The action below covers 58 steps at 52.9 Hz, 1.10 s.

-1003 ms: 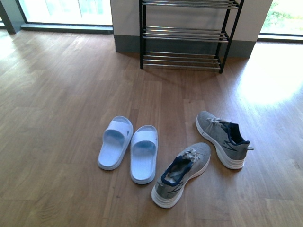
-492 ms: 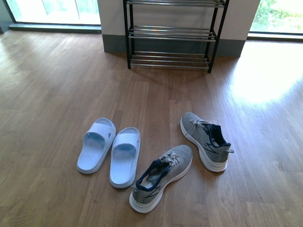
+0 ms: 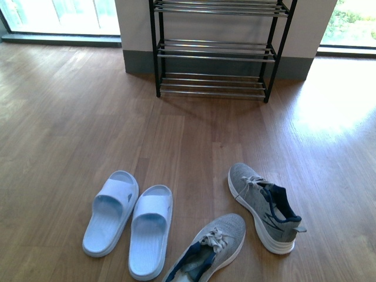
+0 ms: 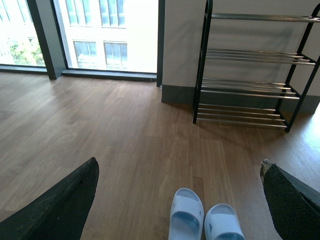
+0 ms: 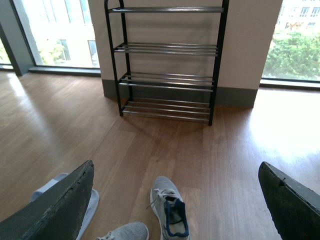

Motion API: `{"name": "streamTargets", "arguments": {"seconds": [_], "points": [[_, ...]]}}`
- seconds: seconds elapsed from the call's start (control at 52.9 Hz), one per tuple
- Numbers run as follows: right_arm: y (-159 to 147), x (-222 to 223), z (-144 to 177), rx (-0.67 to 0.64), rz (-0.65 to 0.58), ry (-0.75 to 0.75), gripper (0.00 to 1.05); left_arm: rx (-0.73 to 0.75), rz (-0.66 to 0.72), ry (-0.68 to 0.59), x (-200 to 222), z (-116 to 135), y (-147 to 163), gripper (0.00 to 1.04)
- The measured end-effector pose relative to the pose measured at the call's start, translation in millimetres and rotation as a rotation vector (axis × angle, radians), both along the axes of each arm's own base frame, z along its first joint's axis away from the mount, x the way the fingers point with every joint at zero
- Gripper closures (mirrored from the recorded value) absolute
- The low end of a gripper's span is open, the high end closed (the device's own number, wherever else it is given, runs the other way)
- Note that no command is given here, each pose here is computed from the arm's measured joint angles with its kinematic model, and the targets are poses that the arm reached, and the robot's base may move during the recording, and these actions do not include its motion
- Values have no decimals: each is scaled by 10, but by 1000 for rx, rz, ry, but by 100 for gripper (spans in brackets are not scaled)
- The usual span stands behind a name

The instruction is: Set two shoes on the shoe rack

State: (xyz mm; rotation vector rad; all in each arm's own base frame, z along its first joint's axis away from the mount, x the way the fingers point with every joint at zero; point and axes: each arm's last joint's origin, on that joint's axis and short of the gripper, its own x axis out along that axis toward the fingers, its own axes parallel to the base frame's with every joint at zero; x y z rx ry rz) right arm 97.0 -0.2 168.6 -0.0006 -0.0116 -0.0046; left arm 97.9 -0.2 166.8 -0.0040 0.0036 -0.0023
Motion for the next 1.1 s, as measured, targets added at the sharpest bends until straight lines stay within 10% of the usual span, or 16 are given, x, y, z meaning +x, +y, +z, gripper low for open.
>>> {"name": "streamTargets", "arguments": {"seconds": [0.643,0.794,1.097], "points": [[0,0,0,0,0,0,9,0,0,0,0,0,0,9],[14,15,-107,260,98,169,9,0,0,0,0,0,0,9],[-192,895,230,250,-126,201,9,0,0,0,0,0,0,9]]}}
